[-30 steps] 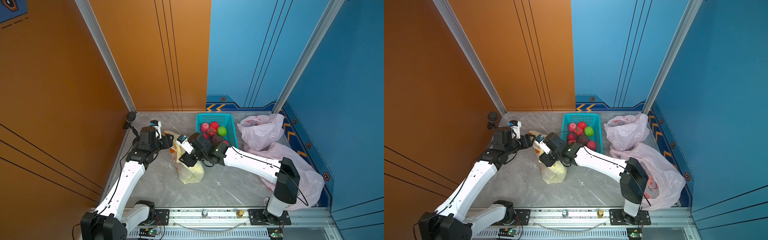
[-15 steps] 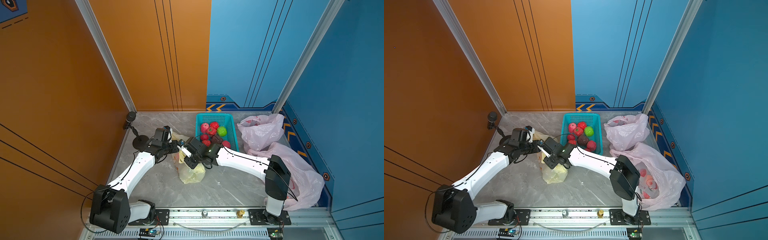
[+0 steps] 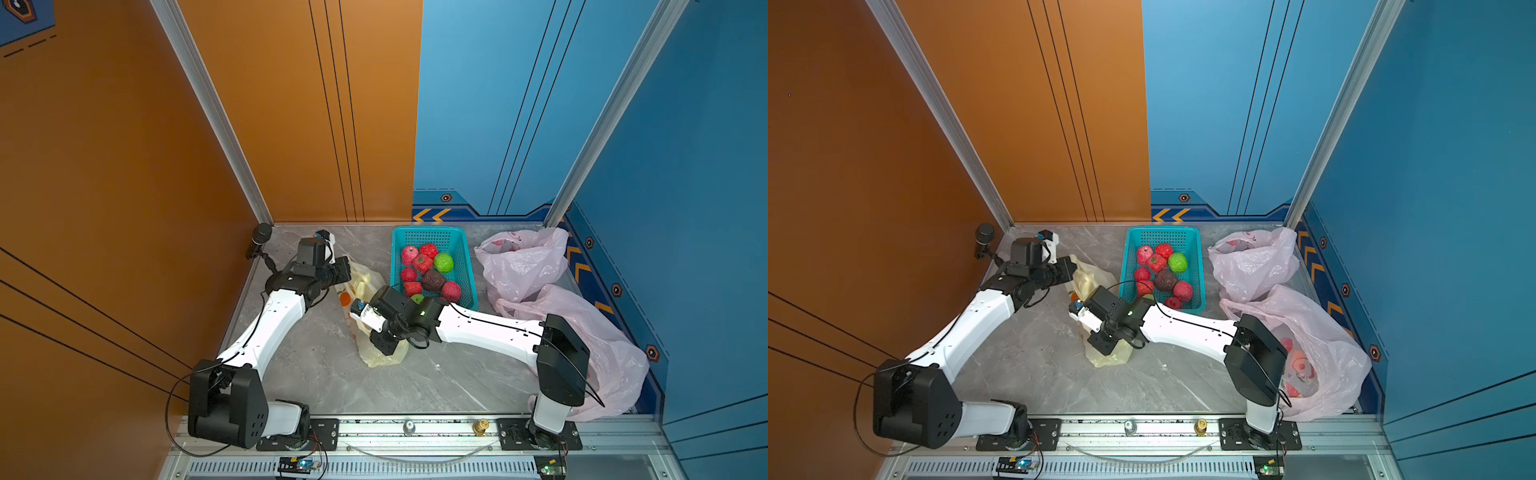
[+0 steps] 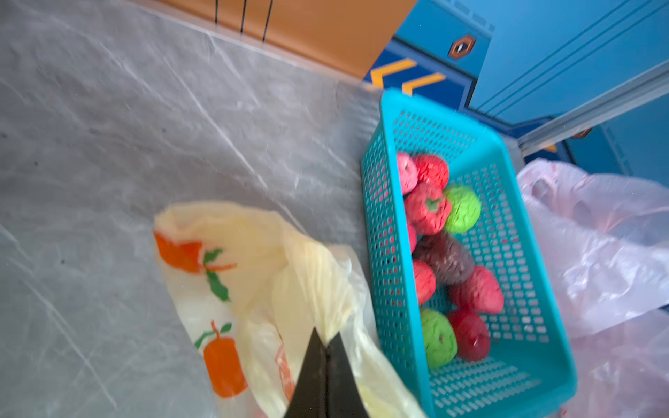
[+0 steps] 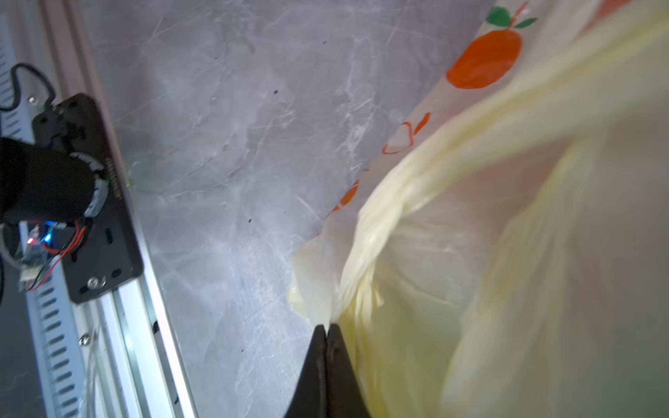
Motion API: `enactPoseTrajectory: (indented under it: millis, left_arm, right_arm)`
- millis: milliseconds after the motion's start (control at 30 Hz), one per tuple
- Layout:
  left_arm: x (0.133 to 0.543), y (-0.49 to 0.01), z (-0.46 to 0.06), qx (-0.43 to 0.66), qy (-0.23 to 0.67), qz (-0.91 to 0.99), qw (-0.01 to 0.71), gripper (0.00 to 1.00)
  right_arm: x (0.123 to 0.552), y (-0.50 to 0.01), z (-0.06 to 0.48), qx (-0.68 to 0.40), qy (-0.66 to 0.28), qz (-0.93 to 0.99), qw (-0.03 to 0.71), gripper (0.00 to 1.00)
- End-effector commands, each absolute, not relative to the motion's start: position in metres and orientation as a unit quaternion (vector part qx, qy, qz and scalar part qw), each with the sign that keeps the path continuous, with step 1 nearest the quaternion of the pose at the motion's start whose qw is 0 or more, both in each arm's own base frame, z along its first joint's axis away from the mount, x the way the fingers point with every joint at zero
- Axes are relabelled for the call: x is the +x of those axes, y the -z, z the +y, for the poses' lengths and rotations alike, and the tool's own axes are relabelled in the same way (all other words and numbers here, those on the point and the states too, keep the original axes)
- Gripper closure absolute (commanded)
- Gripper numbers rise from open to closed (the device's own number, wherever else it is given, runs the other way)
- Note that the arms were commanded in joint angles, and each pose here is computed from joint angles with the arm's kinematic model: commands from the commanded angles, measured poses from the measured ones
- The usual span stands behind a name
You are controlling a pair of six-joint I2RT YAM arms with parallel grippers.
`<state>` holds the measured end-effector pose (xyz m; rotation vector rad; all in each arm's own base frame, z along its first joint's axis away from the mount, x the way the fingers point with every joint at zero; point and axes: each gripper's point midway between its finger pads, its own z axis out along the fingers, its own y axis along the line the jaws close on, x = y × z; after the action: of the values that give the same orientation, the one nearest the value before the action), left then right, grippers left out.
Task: Untie the knot of a plastic bag & take out the apple
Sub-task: Untie the plastic bag at the center of the board.
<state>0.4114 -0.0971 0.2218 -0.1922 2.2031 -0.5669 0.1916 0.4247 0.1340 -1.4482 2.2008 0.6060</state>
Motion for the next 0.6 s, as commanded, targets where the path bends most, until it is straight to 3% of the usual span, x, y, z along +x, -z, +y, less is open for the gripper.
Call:
enactPoseTrajectory:
  millis: [0,67,167,200,233,300,367,500,567]
  left_arm:
    - [0.434,-0.250,-0.095,-0.081,0.259,0.850,0.452,1.00]
    - [0.439,-0.252,-0.094,-0.085,0.264,0.847,0.454,1.00]
    - [0.439,-0.253,-0.098,-0.081,0.275,0.846,0.449,1.00]
    - [0.435,-0.253,-0.099,-0.079,0.277,0.847,0.446,0.99]
    - [0.431,-0.253,-0.100,-0.078,0.279,0.848,0.444,0.91]
    - [0.416,-0.254,-0.102,-0.074,0.281,0.849,0.441,0.71]
    - [0.397,-0.255,-0.101,-0.073,0.278,0.849,0.442,0.59]
    - [0.347,-0.248,-0.091,-0.076,0.252,0.861,0.435,0.42]
    - [0.324,-0.249,-0.082,-0.085,0.236,0.861,0.442,0.39]
  right_arm:
    - [0.155,-0.149,0.428,-0.565,-0.273,0.752,0.200,0.98]
    - [0.143,-0.150,0.426,-0.574,-0.291,0.744,0.182,0.98]
    - [0.133,-0.167,0.427,-0.572,-0.325,0.732,0.179,0.81]
    - [0.133,-0.180,0.428,-0.567,-0.337,0.726,0.192,0.80]
    - [0.136,-0.190,0.428,-0.560,-0.344,0.725,0.207,0.79]
    - [0.155,-0.220,0.426,-0.525,-0.354,0.730,0.257,0.65]
    - [0.177,-0.241,0.420,-0.487,-0.356,0.741,0.294,0.58]
    - [0.230,-0.253,0.401,-0.400,-0.315,0.793,0.335,0.49]
    - [0.249,-0.247,0.394,-0.377,-0.278,0.816,0.339,0.43]
